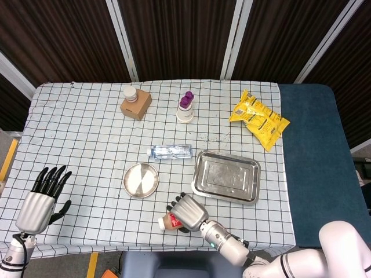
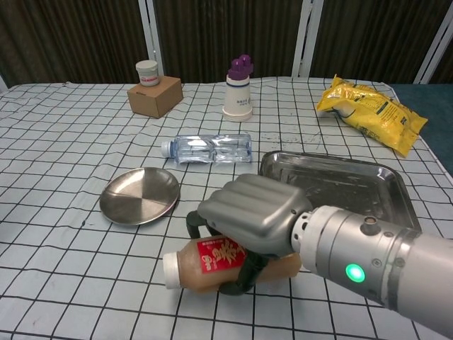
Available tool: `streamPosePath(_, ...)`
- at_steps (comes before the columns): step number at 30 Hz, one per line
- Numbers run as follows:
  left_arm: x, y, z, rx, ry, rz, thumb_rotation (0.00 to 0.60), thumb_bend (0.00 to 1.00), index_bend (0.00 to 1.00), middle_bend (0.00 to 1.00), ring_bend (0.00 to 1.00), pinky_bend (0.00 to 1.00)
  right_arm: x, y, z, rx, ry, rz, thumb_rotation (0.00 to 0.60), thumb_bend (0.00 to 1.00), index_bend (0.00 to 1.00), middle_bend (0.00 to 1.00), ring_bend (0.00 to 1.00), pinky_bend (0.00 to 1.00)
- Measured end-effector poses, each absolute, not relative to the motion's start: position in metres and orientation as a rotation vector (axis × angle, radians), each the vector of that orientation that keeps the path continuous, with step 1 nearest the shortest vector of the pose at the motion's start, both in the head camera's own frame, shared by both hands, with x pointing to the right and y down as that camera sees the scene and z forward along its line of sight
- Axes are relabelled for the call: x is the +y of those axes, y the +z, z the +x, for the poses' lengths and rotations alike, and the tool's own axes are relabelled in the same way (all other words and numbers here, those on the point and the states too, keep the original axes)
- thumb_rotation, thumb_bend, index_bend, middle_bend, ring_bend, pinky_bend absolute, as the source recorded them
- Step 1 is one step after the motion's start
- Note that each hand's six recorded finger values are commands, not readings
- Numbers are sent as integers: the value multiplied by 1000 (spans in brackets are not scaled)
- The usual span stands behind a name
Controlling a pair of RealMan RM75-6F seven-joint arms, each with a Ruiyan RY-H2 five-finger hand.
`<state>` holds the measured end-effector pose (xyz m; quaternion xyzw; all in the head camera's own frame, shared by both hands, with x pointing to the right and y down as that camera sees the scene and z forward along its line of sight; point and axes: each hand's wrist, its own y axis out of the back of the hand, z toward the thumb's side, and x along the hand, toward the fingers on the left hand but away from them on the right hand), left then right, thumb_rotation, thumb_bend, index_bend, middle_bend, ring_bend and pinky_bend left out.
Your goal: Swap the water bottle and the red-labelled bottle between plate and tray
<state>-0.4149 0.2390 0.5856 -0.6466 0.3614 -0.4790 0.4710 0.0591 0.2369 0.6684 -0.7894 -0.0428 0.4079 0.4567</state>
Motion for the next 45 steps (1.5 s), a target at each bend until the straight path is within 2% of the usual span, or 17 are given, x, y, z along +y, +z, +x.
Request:
streamPosePath(3, 239, 583, -414, 894, -1152, -1589, 600, 362, 0, 0, 0, 26, 238, 668, 59, -100, 1035, -1937, 600, 445, 0, 192, 51, 156)
streamPosePath(6, 239, 583, -415, 897, -1154, -1592, 600, 362, 0, 0, 0, 32, 238, 663, 60, -99, 1053, -1956, 600, 358, 0, 160, 20, 143)
streamPosePath(8, 239, 584, -417, 898, -1166, -1593, 600, 361, 0, 0, 0, 51, 235, 657, 63, -105, 1060, -1959, 600, 335, 0, 159, 18, 143)
streamPosePath(10, 240, 584, -417, 903, -1179, -1592, 600, 361, 0, 0, 0, 63, 228, 652, 68, -129, 1068, -1952, 600, 332, 0, 158, 14, 142)
streamPosePath(16, 240, 581, -418, 909, -1205, -1585, 600, 361, 0, 0, 0, 64, 176, 646, 80, -327, 1113, -1879, 600, 332, 0, 146, 0, 122)
streamPosePath(26, 232, 598, -423, 904, -1280, -1607, 600, 362, 0, 0, 0, 82, 75, 693, 65, -489, 1333, -1763, 600, 331, 0, 143, 0, 94)
streamPosePath(33, 216, 595, -440, 990, -1308, -1572, 600, 362, 0, 0, 0, 89, 41, 721, 36, -452, 1404, -1681, 600, 331, 11, 153, 0, 94)
streamPosePath(40, 210, 598, -450, 995, -1339, -1551, 600, 367, 0, 0, 0, 89, 37, 752, 19, -388, 1456, -1697, 600, 331, 131, 257, 55, 144)
streamPosePath(43, 210, 602, -452, 980, -1364, -1565, 600, 373, 0, 0, 0, 89, 44, 764, 11, -367, 1483, -1741, 600, 332, 288, 368, 192, 286)
streamPosePath(45, 210, 603, -453, 976, -1372, -1566, 600, 376, 0, 0, 0, 89, 49, 768, 4, -357, 1487, -1777, 600, 333, 402, 435, 284, 438)
